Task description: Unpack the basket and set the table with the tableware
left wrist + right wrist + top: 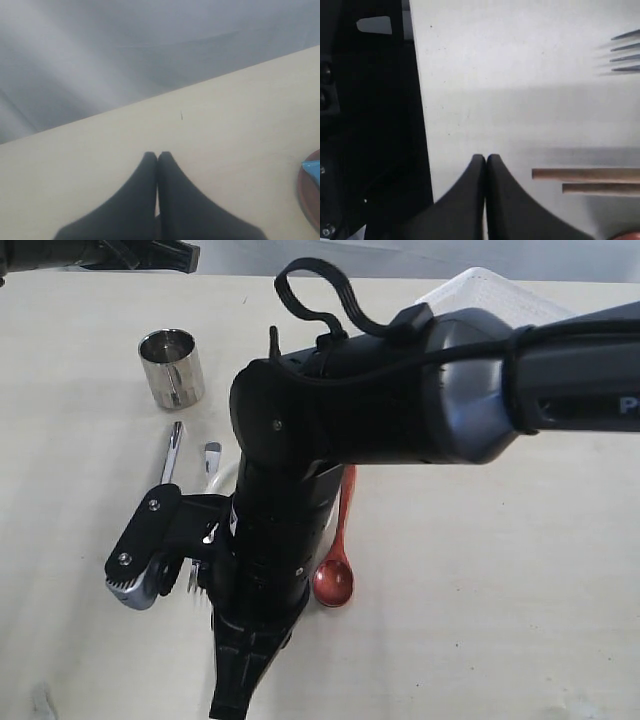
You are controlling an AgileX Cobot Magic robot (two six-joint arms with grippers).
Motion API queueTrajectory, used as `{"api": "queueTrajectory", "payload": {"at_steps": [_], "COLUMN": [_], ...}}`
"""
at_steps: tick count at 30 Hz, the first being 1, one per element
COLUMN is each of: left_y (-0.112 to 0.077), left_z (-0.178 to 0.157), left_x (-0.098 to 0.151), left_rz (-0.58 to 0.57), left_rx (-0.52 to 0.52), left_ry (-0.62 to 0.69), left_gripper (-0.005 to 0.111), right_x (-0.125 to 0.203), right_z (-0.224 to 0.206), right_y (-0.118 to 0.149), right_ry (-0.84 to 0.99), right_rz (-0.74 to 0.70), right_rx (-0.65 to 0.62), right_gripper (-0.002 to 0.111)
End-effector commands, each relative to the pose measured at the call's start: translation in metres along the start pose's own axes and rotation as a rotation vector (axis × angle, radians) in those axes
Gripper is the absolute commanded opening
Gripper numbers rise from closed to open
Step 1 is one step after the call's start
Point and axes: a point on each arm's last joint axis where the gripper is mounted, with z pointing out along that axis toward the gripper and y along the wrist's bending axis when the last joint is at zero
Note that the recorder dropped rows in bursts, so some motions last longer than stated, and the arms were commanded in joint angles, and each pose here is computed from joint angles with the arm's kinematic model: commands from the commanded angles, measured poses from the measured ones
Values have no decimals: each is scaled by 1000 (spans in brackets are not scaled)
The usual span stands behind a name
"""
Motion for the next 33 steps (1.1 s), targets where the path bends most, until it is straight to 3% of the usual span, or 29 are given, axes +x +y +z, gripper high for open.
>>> {"api": "queueTrajectory", "payload": {"at_steps": [1,33], "left_y": [-1,-1], "left_z": [-1,-1], "left_x": [1,1], "left_rz": [2,2], "left_rx": [5,5], "left_ry": [3,3], "left_gripper": [0,0], "right_x": [0,-4], "right_z": [11,11], "right_y": [-6,-18], "right_ry": [30,-19], "right_rz": [-28,-40], "right_rx": [23,147], "right_gripper": [0,0]}}
